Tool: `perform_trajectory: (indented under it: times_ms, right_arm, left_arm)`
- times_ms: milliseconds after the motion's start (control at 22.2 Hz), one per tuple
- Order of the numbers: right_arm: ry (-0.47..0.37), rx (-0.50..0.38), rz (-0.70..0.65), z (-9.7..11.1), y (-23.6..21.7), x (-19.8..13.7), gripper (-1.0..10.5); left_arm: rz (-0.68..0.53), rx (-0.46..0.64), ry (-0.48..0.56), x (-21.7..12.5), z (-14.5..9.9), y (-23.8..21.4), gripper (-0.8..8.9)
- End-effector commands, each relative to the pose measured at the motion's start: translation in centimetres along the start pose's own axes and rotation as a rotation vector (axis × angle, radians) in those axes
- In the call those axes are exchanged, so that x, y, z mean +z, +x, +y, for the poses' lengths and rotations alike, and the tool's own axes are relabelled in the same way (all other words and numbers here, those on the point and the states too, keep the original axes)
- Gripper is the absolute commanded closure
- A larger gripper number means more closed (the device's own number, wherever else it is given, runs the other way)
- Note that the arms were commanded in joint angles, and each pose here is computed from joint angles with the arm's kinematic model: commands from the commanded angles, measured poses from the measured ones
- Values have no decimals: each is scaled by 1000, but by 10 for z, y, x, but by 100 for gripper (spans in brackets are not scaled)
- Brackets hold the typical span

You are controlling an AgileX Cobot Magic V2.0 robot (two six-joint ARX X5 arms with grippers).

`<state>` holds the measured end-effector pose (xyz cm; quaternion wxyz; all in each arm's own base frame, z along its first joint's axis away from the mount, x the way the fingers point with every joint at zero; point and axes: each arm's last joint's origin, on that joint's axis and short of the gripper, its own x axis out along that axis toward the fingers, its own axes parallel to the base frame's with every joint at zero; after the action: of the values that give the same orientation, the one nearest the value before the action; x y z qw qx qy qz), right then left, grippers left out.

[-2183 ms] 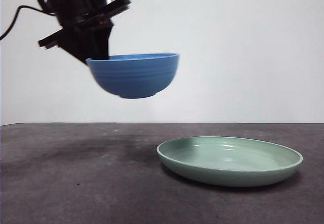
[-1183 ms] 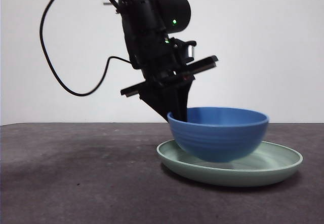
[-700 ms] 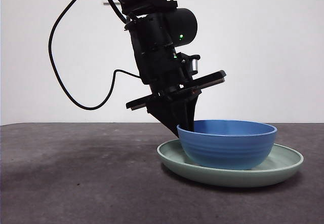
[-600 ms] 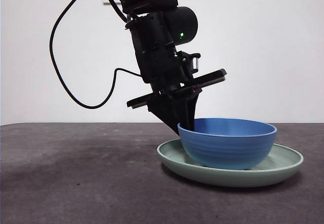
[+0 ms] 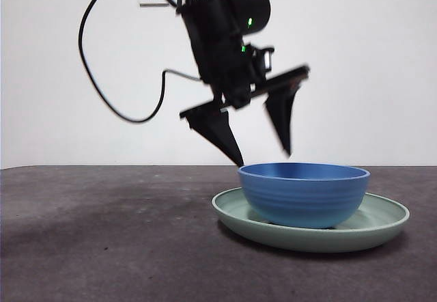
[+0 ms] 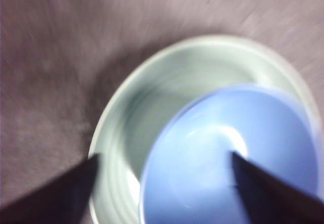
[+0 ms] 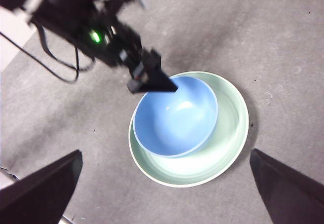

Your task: Pick up the blue bowl, put it on the green plate, put it on desk

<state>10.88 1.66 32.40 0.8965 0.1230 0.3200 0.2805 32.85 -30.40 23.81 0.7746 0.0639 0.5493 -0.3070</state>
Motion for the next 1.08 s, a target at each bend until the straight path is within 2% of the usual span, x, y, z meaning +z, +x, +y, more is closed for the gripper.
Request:
perform_trajectory:
  times_ms: [45, 271, 451, 767, 903, 1083]
  right_arm:
    - [-22, -3, -16, 1, -2, 4, 314]
    - [-22, -3, -16, 1, -2, 4, 314]
    - [-22, -3, -16, 1, -2, 4, 314]
    - [-22, -3, -16, 1, -2, 4, 314]
    - [-21, -3, -16, 1, -2, 4, 314]
    - [-9, -7, -12, 1, -1, 4, 314]
  left_arm:
    - [5, 4, 15, 12, -6, -16, 308]
    - [132, 33, 87, 8, -9, -78, 309]
    - [146, 40, 115, -8, -8, -126, 309]
    - [-21, 28, 164, -41, -12, -212, 308]
    - [-45, 30, 190, -71, -8, -235, 308]
    - [-163, 27, 206, -123, 4, -241, 309]
